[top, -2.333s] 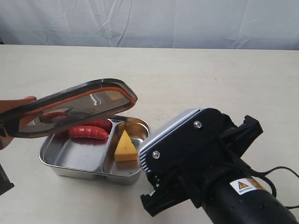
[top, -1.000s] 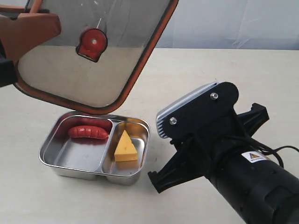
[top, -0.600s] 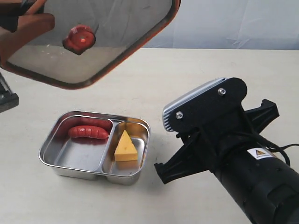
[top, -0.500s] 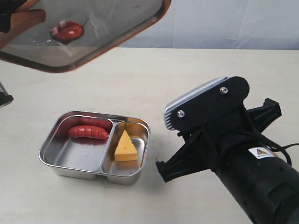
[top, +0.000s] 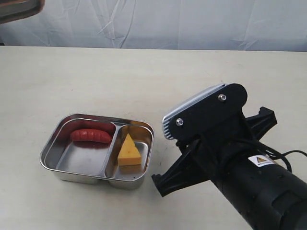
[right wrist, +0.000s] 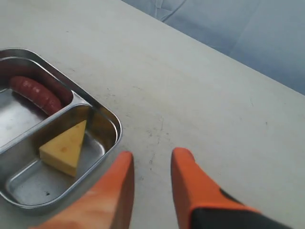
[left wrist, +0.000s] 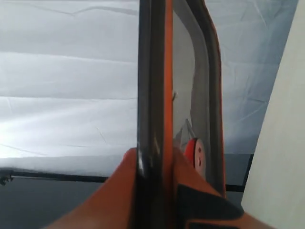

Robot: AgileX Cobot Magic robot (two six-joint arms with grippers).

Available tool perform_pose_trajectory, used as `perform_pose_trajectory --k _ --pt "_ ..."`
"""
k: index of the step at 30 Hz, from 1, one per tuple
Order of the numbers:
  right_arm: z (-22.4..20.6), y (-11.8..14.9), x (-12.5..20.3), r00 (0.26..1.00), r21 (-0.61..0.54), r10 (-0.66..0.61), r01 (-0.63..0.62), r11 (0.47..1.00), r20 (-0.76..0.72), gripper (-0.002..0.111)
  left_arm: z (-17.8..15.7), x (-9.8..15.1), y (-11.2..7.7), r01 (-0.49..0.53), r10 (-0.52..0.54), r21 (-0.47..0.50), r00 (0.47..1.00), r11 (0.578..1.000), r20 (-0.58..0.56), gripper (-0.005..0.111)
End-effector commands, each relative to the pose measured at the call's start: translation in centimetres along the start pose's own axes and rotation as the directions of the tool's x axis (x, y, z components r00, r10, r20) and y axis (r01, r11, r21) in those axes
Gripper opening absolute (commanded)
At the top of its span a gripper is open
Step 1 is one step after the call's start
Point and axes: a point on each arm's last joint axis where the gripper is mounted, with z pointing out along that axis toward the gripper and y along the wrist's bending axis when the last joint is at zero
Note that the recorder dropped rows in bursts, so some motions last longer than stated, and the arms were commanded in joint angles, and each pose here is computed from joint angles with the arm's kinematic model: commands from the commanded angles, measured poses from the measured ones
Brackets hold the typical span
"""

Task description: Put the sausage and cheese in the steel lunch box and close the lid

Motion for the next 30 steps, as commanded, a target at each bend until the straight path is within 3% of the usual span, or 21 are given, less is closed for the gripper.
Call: perform_pose_trajectory --k 1,3,5,9,13,17,24,26,30 --pt "0.2 -1.1 0.1 1.0 0.078 0.011 -0.011 0.997 0.0 0.028 -0.5 -0.7 -2.9 -0.108 0.104 0.068 0.993 0.992 0.056 0.0" --pt "0.9 -2.2 0.5 0.999 0.132 0.024 -0.021 0.991 -0.023 0.028 -1.4 -1.0 -4.3 -0.139 0.131 0.086 0.987 0.987 0.097 0.0" --pt "1.6 -2.8 0.9 0.997 0.14 0.069 -0.062 0.988 -0.043 0.028 -2.3 -1.0 -4.2 -0.114 0.106 0.062 0.988 0.992 0.109 0.0" --pt "2.2 -2.7 1.2 0.991 0.065 0.112 -0.108 0.992 -0.073 0.028 -3.9 -2.1 -4.7 0.059 -0.108 0.182 0.957 0.981 0.27 0.0" --pt "2.2 -2.4 1.2 0.991 0.031 0.108 -0.106 0.994 -0.077 0.028 -4.8 -3.6 -6.4 -0.085 -0.029 0.223 0.885 0.971 0.464 0.0" --pt "2.2 -2.5 1.2 0.992 0.042 0.105 -0.102 0.994 -0.076 0.028 -4.9 -3.5 -8.2 -0.202 0.064 0.233 0.868 0.951 0.492 0.0" --pt "2.2 -2.6 1.2 0.992 0.06 0.105 -0.101 0.993 -0.074 0.028 -4.9 -3.5 -9.0 -0.272 0.129 0.229 0.859 0.935 0.495 0.0" --pt "2.2 -2.3 1.1 0.992 0.024 0.099 -0.098 0.995 -0.074 0.028 -4.8 -3.7 -9.1 -0.294 0.147 0.22 0.847 0.93 0.511 0.0" --pt "2.1 -0.5 1.0 0.995 -0.173 0.065 -0.076 0.982 -0.07 0.028 -4.8 -4.3 -9.5 -0.317 0.144 0.232 0.82 0.92 0.554 0.0"
